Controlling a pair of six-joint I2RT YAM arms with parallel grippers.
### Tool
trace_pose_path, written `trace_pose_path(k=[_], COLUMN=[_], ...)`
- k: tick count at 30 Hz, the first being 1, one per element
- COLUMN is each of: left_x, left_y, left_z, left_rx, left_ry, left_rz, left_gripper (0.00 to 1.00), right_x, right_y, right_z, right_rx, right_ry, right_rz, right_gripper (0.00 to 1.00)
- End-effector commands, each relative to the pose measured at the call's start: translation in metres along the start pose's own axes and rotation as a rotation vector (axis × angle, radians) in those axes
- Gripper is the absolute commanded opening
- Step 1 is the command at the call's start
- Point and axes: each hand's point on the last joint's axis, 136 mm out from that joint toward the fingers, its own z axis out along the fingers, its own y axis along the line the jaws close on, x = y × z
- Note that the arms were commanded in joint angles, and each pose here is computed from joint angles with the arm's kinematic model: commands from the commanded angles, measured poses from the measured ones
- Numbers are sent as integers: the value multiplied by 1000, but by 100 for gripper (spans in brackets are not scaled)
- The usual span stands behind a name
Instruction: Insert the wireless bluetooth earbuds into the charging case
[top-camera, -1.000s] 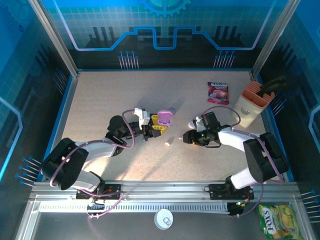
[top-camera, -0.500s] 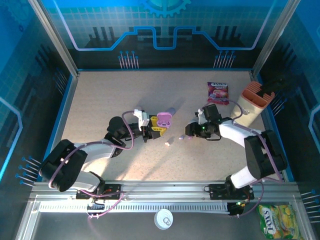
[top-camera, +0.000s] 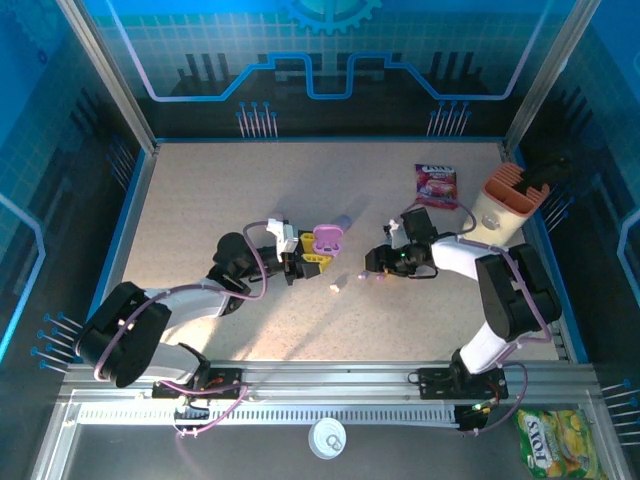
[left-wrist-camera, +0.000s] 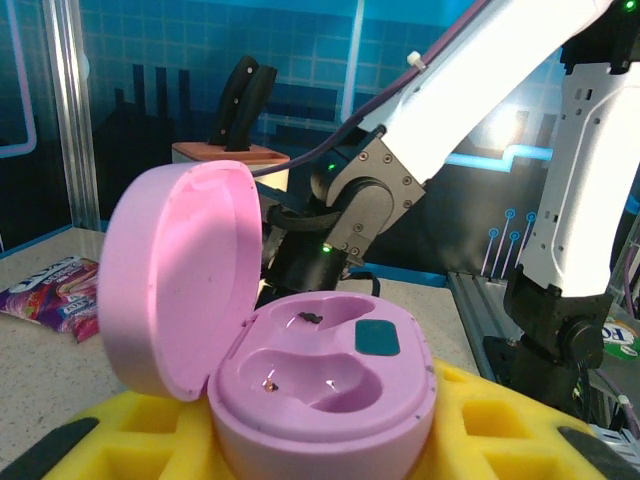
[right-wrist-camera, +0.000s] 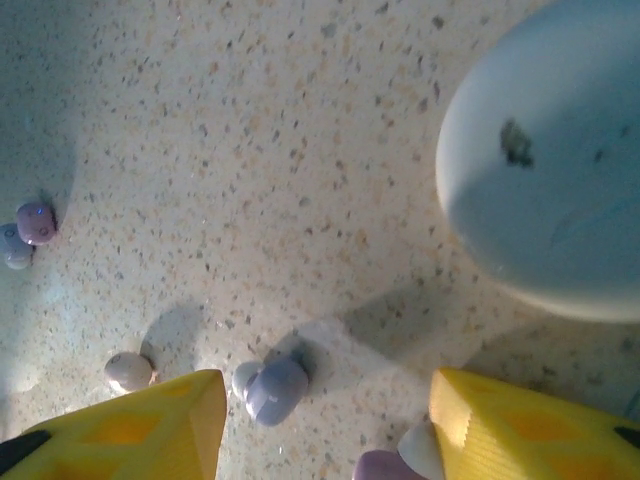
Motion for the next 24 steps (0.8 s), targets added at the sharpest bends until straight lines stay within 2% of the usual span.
trace_pose_path(k=[1, 12, 20, 24], left_x=[-7, -7, -6, -8], left_y=[-1, 2, 21, 24], left_z=[-3, -6, -33, -41], left_rx=[-3, -24, -125, -150], left_ry=[-16, -25, -44, -39], left_rz=[45, 48, 48, 51], left_gripper=[35, 35, 35, 35], right_x=[24, 30, 17, 5], right_y=[0, 3, 5, 8], right_z=[-3, -20, -33, -23], right_rx=[-21, 19, 166, 153], right_ry=[42, 4, -19, 10], right_rz=[30, 0, -155, -145], right_gripper=[56, 56, 57, 58])
